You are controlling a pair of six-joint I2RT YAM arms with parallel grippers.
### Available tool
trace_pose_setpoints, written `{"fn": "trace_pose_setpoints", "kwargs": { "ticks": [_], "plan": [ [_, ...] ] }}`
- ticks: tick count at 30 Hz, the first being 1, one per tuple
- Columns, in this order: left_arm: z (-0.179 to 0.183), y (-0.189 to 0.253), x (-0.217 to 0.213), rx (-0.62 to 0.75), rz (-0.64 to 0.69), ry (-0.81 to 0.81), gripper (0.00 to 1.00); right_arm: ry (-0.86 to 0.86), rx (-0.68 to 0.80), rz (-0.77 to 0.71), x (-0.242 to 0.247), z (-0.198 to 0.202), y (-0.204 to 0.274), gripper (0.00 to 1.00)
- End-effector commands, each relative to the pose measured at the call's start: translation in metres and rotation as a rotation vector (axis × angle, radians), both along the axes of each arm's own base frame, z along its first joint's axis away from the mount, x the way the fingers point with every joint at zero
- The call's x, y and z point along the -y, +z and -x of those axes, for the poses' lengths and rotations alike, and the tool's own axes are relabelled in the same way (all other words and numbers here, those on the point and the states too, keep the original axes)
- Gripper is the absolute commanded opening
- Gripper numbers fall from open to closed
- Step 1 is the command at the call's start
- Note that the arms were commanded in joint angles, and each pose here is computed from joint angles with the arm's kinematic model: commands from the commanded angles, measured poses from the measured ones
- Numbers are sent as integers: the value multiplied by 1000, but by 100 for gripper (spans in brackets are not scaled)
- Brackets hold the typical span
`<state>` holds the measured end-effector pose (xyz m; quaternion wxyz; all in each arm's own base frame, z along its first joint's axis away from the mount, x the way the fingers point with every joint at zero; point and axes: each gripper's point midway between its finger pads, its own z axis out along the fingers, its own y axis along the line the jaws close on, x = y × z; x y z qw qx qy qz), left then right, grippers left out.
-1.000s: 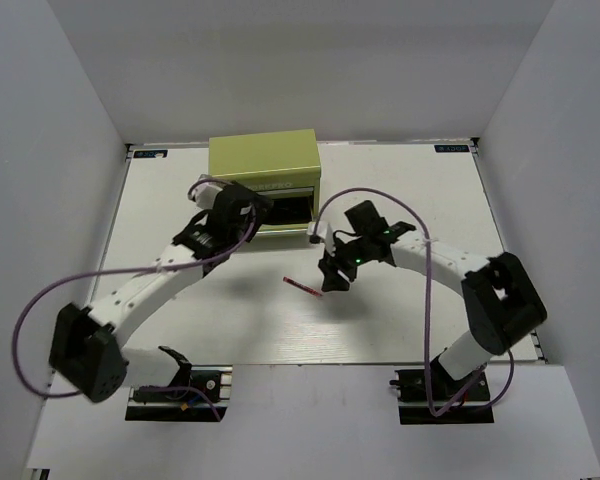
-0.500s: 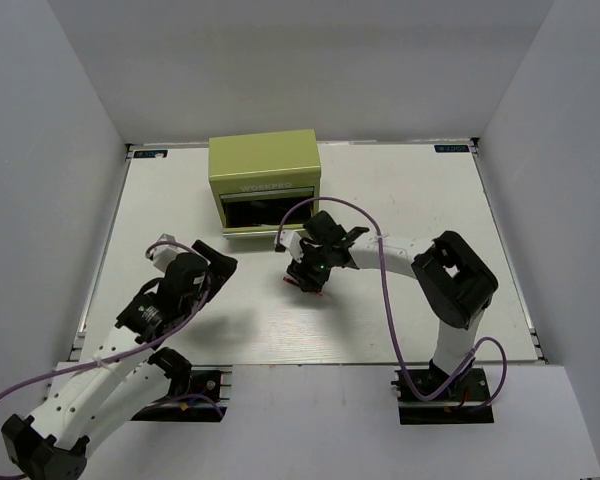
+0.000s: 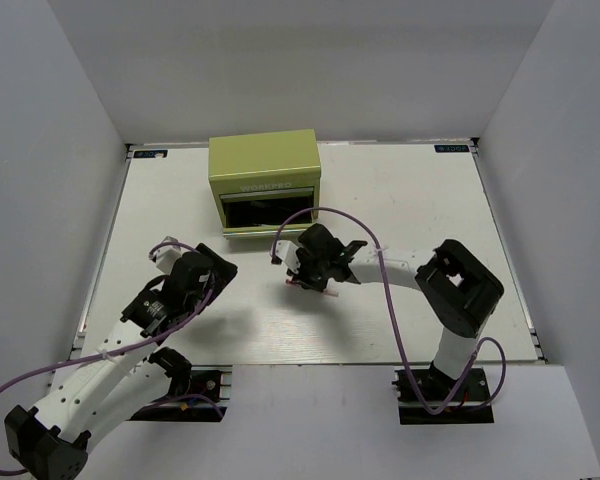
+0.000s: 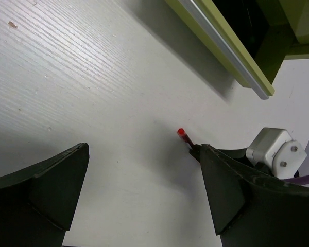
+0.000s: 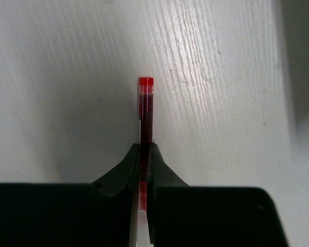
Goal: Sort the stationery into containers
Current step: Pick up the pen from the center of the board, then place the pen in the drawer.
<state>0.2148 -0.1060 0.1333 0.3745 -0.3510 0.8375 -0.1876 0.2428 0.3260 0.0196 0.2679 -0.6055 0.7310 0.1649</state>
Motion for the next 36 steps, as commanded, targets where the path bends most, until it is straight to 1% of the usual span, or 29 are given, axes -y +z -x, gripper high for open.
{"fn": "trace_pose_setpoints", "kwargs": {
  "ticks": [1,4,6,7,9,10,11,12,15,17,18,20,21,22,25,26,27,29,30,33,35,36],
  "plan": [
    [-4,5,-1,26,10,17,99,19,14,73,21,5,-6,0],
    [-3,0,3,11,18,2,99,83,110,42,14,-12,23,0],
    [-4,2,6,15,29,-6,99,121,195,1,4,-25,52,0],
    [-4,2,6,15,29,-6,99,141,262,-35,-5,-37,77,0],
    [-3,-1,7,11,34,-12,99,178,336,-59,-14,-47,97,0],
    [-2,-4,6,4,29,-12,99,179,373,-86,-21,-57,115,0],
    [-2,-5,6,3,29,-12,99,186,404,-116,-29,-64,132,0],
    [-3,-1,9,15,45,-20,99,208,409,-105,-32,-68,130,0],
    [0,-7,9,7,48,-27,99,239,477,-167,-51,-84,167,0],
    [1,-11,9,0,43,-27,99,281,485,-149,-57,-91,158,0],
    [2,-9,10,5,54,-34,99,286,512,-174,-65,-97,172,0],
    [2,-7,10,14,60,-34,99,304,498,-148,-72,-107,155,0],
    [2,-7,10,14,60,-34,99,296,537,-178,-80,-118,176,0],
    [3,-10,9,7,55,-34,99,300,501,-154,-84,-123,157,0],
    [5,-8,8,14,60,-34,99,279,524,-181,-98,-144,179,0],
    [5,-8,8,14,60,-34,99,286,501,-172,-102,-145,169,0],
    [5,-8,8,14,60,-34,99,281,519,-183,-106,-151,177,2],
    [7,-10,6,14,60,-34,99,277,506,-166,-110,-158,168,8],
    [7,-10,6,14,60,-34,99,276,517,-169,-113,-163,170,20],
    [8,-9,4,25,67,-22,99,258,501,-139,-111,-172,158,38],
    [9,-9,3,26,68,-22,99,256,480,-148,-109,-168,161,43],
    [9,-9,3,26,68,-22,99,266,463,-162,-108,-165,163,43]
  ]
}}
